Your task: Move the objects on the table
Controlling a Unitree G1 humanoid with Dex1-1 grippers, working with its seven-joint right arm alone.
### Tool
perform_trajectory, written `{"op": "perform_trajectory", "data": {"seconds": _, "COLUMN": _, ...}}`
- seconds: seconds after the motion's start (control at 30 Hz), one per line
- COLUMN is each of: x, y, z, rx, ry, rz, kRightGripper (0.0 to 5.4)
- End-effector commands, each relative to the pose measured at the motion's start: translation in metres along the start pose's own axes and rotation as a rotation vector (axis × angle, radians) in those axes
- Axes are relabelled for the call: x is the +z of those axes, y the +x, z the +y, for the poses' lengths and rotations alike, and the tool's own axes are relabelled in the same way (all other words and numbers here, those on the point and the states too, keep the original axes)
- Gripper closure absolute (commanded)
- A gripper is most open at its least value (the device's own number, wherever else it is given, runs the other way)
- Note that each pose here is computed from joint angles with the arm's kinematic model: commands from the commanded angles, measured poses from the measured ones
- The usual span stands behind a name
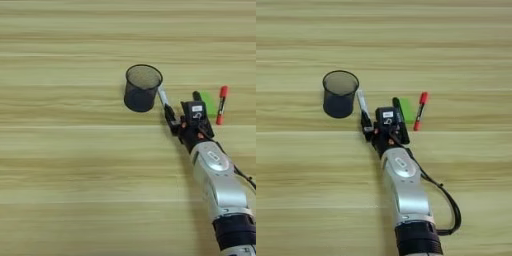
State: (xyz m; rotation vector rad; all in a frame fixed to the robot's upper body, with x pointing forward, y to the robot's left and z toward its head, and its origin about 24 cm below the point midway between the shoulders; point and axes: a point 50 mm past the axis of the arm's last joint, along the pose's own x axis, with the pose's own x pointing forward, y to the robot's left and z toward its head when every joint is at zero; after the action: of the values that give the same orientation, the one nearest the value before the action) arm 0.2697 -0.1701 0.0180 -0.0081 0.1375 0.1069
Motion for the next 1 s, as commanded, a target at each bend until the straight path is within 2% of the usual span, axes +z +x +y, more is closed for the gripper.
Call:
{"op": "perform_trajectory", "data": {"seconds": 0.03, "x": 0.026, "y": 0.011, "z": -0.001, "rx": 0.007, "ry": -0.032, "rz": -0.108, "kRightGripper": 2.49}}
{"op": "perform_trajectory", "data": {"seconds": 0.53, "x": 0.021, "y": 0.013, "z": -0.001, "rx": 0.011, "ry": -0.027, "rz": -0.092, "kRightGripper": 1.02}}
{"op": "perform_trajectory", "data": {"seconds": 0.77, "x": 0.017, "y": 0.014, "z": -0.002, "rx": 0.010, "ry": -0.005, "rz": -0.073, "kRightGripper": 0.11}}
{"op": "perform_trajectory", "data": {"seconds": 1.0, "x": 0.013, "y": 0.016, "z": -0.003, "rx": 0.009, "ry": 0.000, "rz": -0.059, "kRightGripper": 0.03}}
